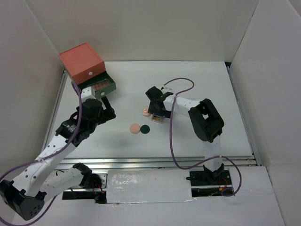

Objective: Organize the makeup

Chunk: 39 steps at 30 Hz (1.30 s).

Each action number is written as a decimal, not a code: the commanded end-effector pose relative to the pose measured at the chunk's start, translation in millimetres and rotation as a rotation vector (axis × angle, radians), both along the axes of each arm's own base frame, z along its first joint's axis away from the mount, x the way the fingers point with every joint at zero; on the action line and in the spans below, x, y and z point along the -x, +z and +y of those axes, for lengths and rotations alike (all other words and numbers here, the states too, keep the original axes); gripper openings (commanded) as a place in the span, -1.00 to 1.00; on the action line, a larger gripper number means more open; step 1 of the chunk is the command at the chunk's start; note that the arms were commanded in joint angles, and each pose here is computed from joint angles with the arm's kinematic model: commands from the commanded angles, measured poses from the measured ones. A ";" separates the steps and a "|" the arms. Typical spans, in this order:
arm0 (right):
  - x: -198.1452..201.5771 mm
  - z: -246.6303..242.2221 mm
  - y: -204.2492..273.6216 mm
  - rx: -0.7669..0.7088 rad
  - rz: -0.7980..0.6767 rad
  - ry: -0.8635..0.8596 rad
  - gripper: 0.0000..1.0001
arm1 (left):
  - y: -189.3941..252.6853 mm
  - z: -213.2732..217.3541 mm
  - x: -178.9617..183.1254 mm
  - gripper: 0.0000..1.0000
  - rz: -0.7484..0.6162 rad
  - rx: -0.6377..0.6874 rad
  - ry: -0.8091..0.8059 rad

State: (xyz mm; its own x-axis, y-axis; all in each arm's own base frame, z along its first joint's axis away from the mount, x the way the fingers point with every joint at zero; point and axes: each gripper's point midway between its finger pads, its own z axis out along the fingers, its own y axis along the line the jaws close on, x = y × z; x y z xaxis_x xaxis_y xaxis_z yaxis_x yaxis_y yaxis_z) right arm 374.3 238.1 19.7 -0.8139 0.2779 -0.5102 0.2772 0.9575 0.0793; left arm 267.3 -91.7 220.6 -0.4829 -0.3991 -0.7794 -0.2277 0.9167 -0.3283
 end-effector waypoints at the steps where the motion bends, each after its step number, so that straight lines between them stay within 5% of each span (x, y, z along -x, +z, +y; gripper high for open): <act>1: 11.1 -8.4 -8.8 0.057 0.050 0.019 0.75 | 16.4 -5.0 -2.0 0.99 -0.054 0.023 -0.027; 5: 17.3 -5.4 -11.1 0.032 0.064 0.051 0.13 | 20.7 -0.6 1.1 0.99 -0.074 0.028 -0.014; 9: 19.2 -0.1 -1.7 -0.030 0.037 0.051 -0.14 | 25.2 -10.1 1.9 0.99 -0.115 0.061 -0.073; 21: 0.0 8.5 141.9 -0.272 -0.291 -0.056 -0.20 | 39.6 -146.5 17.1 0.99 -0.326 0.478 -0.757; 31: 20.4 27.1 205.4 -0.384 -0.403 -0.006 -0.19 | 44.5 -184.1 -7.6 0.98 -0.335 0.651 -0.822; 39: 33.8 38.0 224.3 -0.426 -0.442 0.033 -0.18 | 36.0 -187.7 -26.8 0.78 -0.329 0.607 -0.780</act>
State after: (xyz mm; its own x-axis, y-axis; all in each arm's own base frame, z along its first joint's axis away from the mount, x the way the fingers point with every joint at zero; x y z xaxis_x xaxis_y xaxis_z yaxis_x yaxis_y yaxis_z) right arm 341.7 271.1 218.6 -0.6100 0.4697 -0.6381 0.1347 0.8551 0.5007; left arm 285.3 -272.1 219.6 -0.6441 -0.3979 -0.6533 0.4616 0.4789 -0.7468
